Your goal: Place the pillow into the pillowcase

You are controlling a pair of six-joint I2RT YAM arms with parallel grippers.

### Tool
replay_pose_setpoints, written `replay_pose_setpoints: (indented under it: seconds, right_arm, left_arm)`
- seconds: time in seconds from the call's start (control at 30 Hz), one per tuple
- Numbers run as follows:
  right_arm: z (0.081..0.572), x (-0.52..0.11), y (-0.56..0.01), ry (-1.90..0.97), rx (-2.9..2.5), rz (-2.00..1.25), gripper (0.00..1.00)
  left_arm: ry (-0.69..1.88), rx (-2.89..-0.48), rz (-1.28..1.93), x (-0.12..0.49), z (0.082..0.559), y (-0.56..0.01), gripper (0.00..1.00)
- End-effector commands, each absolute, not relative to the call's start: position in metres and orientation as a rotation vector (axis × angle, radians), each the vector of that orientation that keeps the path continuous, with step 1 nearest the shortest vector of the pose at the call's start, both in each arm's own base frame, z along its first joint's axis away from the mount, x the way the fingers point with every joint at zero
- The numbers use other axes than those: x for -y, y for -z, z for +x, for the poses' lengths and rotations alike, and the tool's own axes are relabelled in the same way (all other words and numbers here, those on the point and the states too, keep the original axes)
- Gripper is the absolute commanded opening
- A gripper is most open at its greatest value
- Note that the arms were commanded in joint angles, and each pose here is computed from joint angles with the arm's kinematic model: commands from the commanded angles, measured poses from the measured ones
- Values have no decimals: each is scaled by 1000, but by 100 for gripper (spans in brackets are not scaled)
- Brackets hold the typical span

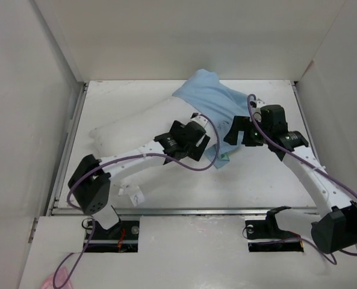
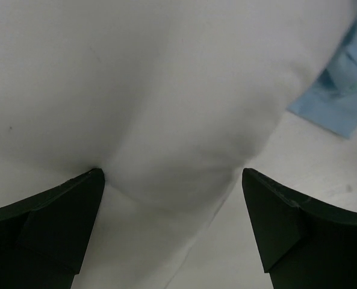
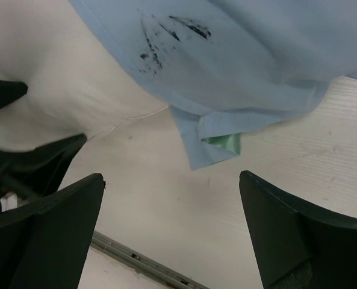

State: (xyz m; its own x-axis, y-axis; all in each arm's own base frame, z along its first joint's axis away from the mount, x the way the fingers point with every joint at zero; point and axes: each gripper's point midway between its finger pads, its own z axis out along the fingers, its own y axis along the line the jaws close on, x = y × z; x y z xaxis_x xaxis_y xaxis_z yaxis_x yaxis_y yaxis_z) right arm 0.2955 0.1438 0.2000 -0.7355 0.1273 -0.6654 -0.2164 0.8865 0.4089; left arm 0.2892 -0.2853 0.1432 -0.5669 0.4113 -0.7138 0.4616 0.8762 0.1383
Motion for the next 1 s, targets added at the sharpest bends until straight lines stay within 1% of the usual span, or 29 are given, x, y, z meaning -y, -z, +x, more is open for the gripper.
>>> replay_pose_setpoints:
  seconds: [0.0,0.03,0.07,0.1,0.13,0.17,0.2,0.23,0.3,0.33,0.37,0.47,0.5,0.57,0.63,0.67,0.8,0.87,0.9,0.93,0.97]
  right_arm:
    - [298,-145,-220,-631,-2210,-69,99]
    - [295,-145,-218,-631,-2212,-69,99]
    - [291,-144,-211,-629,-2224,-67,99]
    - [288,-143,-212,-630,-2218,-68,99]
    - [287,-143,-207,-634,-2230,-55,99]
    - [285,-142,-209,-637,-2214,-57,99]
    - [284,-139,-201,-629,-2232,-44,99]
    - [284,-139,-203,-638,-2217,-33,99]
    - [280,-139,-193,-641,-2233,-21,99]
    - [281,-139,-191,-642,-2225,-22,99]
    - [281,-139,-188,-642,-2226,-21,99]
    - [287,-135,-169,-603,-2237,-18,99]
    - [290,-136,-168,-603,-2232,-19,99]
    - [300,-139,-163,-600,-2217,-31,99]
    - [307,-151,-168,-638,-2178,-72,99]
    - [320,-158,-178,-656,-2097,-93,99]
    - [359,-165,-182,-624,-2017,-60,99]
    - [378,-159,-181,-560,-2013,-16,99]
    - [395,-160,-183,-535,-2007,1,99]
    - [403,-157,-181,-504,-2021,20,97]
    - [411,-156,-180,-478,-2021,25,90]
  left_arm:
    - [-306,-2289,446,242,310,-105,100]
    - [-395,-2333,480,241,311,-76,100]
    - [-443,-2361,512,240,310,-65,97]
    - [-489,-2327,506,244,322,-67,90]
    - [-514,-2340,523,247,324,-59,76]
    - [-573,-2360,554,247,326,-42,58]
    - [-601,-2353,555,247,329,-40,6]
    - [-604,-2334,517,251,335,-45,0]
    - [-598,-2320,488,251,342,-54,0]
    - [-570,-2301,481,255,346,-65,0]
    - [-510,-2271,463,259,348,-89,0]
    - [-223,-2223,467,291,355,-135,0]
    - [-117,-2176,466,299,353,-165,0]
    - [28,-2120,487,317,353,-196,0]
    - [37,-2101,490,317,353,-213,0]
    - [51,-2086,479,319,355,-226,0]
    - [63,-2078,494,325,358,-233,0]
    - [47,-2079,489,326,361,-233,0]
    - [52,-2074,486,329,363,-235,0]
    - [52,-2074,485,329,363,-235,0]
    - [71,-2070,488,332,363,-239,0]
